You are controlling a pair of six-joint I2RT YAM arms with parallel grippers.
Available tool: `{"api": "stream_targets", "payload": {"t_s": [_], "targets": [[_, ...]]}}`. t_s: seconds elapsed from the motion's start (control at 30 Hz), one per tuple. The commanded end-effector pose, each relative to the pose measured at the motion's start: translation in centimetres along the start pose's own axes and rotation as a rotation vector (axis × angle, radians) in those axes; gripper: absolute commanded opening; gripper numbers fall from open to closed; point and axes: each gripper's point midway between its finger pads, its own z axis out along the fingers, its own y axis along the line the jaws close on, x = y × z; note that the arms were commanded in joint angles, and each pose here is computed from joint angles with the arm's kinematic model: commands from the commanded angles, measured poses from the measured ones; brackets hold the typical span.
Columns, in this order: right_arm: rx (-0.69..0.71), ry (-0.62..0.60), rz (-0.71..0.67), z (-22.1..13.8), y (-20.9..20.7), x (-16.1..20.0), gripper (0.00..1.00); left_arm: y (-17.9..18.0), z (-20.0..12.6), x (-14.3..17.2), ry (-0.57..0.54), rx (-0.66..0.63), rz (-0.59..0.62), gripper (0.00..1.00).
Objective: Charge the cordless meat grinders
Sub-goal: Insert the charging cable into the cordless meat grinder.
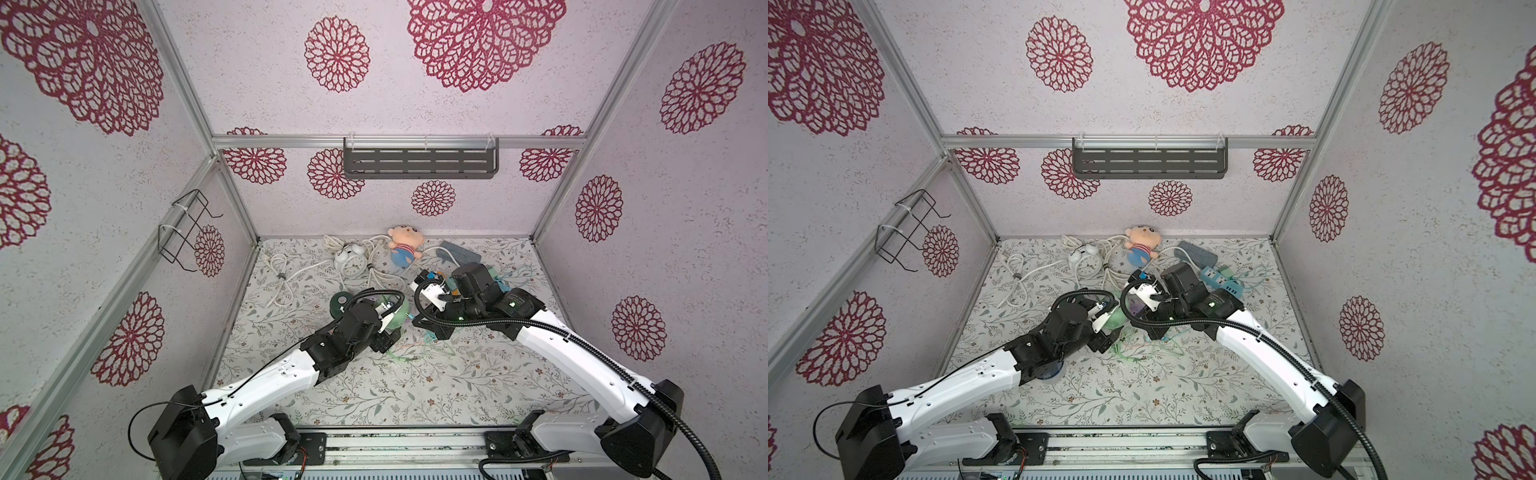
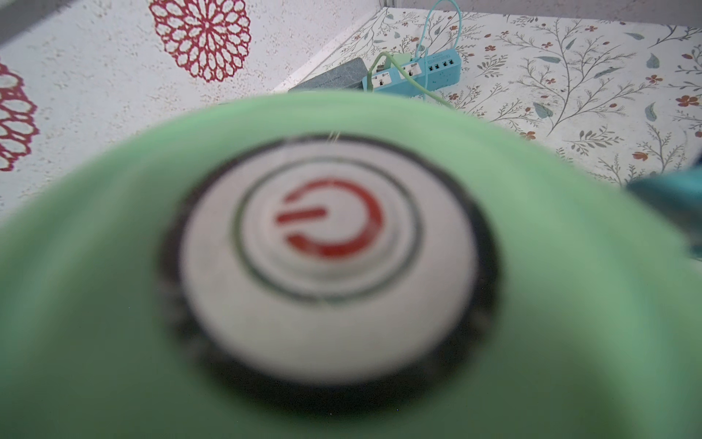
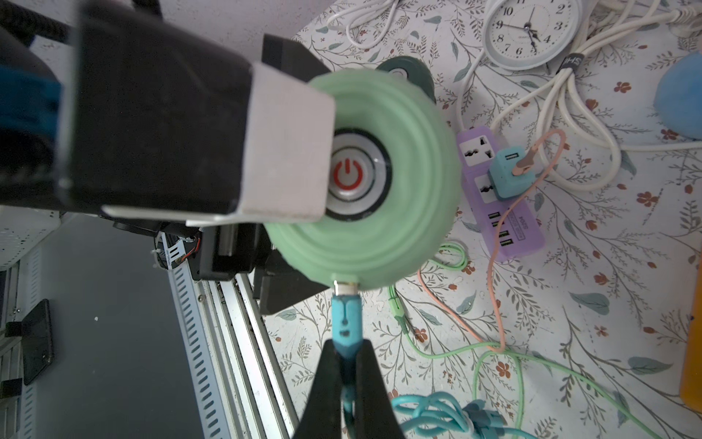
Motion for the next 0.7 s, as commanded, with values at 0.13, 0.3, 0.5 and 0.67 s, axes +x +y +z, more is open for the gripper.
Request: {"api": "stream_targets", "payload": {"t_s": [0.13,0.3,0.5,0.67], "targets": [[0.023,-0.215,-0.084,-3.0,0.3,-5.6,0.0,-3.3,-0.2,-1.6,-0.054,0.131,0.064,0.74],[0.007,-0.21,-0.081,-2.6,0.4,-5.9,0.0,-3.9,-0.1,-1.7,-0.039,0.125,0.111,0.72],[-0.008,-0.216,-0.083,-2.1,0.4,-7.0,0.0,-5.1,-0.7,-2.1,-0.044,0.139,0.151,0.72],[0.015,-0.219,-0.097,-2.0,-0.1,-7.8,0.0,-6.9,-1.3,-1.9,-0.021,0.17,0.204,0.7]]}}
